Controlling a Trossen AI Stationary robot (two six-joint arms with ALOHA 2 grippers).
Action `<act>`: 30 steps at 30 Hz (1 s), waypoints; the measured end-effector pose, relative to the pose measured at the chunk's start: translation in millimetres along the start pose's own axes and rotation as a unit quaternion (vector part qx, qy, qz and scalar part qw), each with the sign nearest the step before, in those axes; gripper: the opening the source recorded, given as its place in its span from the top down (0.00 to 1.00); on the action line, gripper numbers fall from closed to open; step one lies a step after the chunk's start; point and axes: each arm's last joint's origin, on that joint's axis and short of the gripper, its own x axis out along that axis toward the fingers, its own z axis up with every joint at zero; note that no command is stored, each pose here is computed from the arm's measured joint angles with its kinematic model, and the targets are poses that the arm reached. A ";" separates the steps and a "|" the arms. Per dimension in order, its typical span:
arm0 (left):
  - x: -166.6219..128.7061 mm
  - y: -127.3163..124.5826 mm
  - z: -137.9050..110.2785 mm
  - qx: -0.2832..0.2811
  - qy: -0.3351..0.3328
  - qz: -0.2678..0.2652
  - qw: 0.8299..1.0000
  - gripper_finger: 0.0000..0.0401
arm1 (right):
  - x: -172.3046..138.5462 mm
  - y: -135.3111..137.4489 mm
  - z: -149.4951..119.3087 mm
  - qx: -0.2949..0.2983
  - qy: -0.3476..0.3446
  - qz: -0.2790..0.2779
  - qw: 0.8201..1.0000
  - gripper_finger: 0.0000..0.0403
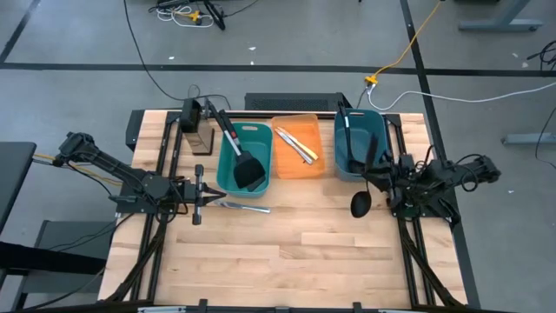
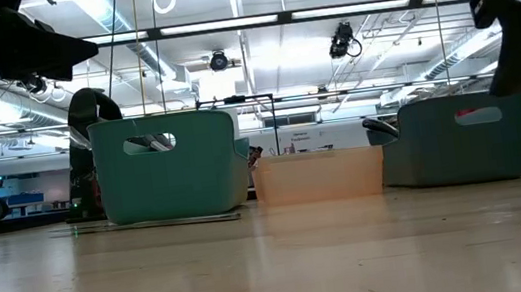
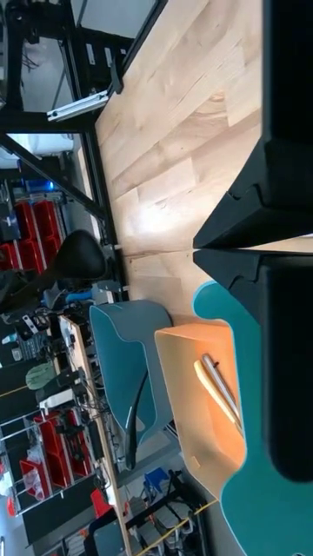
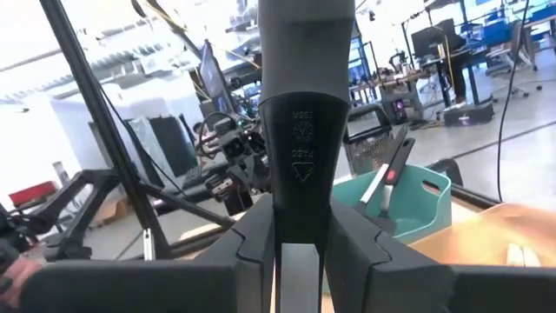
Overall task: Pick & Place Kitchen Items
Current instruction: Put the black serving spoon into the green bin
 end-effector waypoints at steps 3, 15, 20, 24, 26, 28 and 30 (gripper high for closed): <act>0.0 0.1 0.0 0.000 0.000 0.000 1.000 0.96 | -2.0 -0.4 2.2 0.004 -0.011 0.002 1.000 0.82; 0.0 0.1 0.1 0.003 0.000 0.000 1.000 0.96 | 17.6 23.6 85.5 -0.080 -0.046 -0.114 0.989 0.82; 0.0 0.1 0.1 0.003 -0.001 0.000 1.000 0.96 | 43.9 36.5 128.3 -0.147 0.004 -0.270 0.952 0.82; 0.0 0.0 0.1 0.003 0.000 0.000 1.000 0.96 | 60.5 30.5 143.2 -0.163 0.058 -0.367 0.914 0.82; 0.0 0.1 0.1 0.003 -0.001 0.000 1.000 0.96 | 68.9 21.1 142.6 -0.160 0.085 -0.402 0.898 0.82; 0.0 0.0 0.1 0.003 0.000 0.000 1.000 0.96 | 78.3 6.9 135.9 -0.160 0.121 -0.418 0.886 0.82; 0.0 0.1 0.1 0.003 -0.001 0.000 1.000 0.96 | 87.7 -12.4 125.8 -0.144 0.153 -0.420 0.883 0.82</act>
